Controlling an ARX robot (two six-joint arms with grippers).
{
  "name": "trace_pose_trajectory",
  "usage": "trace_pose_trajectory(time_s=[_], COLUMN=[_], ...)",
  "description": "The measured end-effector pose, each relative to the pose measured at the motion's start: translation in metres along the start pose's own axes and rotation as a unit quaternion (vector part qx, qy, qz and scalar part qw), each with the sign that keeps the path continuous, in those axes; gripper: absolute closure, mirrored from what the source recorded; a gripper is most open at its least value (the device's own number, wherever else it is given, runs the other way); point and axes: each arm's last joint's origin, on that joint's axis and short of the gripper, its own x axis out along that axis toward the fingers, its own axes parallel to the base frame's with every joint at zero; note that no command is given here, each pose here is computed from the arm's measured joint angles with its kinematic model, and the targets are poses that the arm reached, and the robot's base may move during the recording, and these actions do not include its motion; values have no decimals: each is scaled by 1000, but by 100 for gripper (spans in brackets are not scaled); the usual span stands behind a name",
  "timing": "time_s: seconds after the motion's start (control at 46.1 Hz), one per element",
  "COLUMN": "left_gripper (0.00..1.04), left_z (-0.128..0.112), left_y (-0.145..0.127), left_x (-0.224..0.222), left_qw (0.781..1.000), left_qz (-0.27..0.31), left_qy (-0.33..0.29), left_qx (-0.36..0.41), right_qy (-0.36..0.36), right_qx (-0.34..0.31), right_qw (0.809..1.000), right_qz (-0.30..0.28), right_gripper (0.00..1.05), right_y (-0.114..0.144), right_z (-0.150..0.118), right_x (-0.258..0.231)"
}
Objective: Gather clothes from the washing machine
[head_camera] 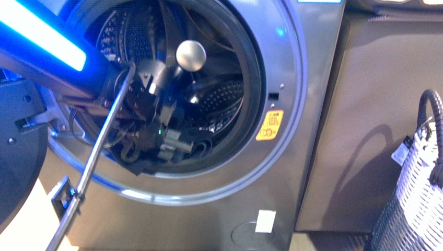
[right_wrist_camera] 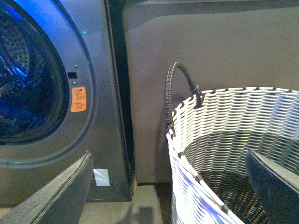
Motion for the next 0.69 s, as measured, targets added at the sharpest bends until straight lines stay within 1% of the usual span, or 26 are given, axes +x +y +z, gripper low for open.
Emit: trace_pose_trajectory(time_s=[0.043, 0.173, 0.303, 0.52, 0.693], left_gripper=[94, 98, 98, 98, 98], left_z=[0, -4, -9, -14, -21], left_y=[0, 0, 2, 13, 23], left_x=[-2, -10, -22, -75, -104], left_qw=[1000, 999, 997, 985, 978], left_qz=[-5, -24, -47, -76, -93], left_qy=[-6, -31, -61, -145, -178], left_qx=[-3, -16, -27, -46, -50], right_qy=[0, 0, 0, 0, 0], right_qx=[0, 0, 0, 0, 0], right_qw=[1000, 1000, 1000, 1000, 1000], right_qz=[0, 0, 0, 0, 0], right_gripper=[7, 7, 7, 7, 7], right_y=[0, 0, 0, 0, 0], right_z=[0, 0, 0, 0, 0], right_x=[0, 0, 0, 0, 0])
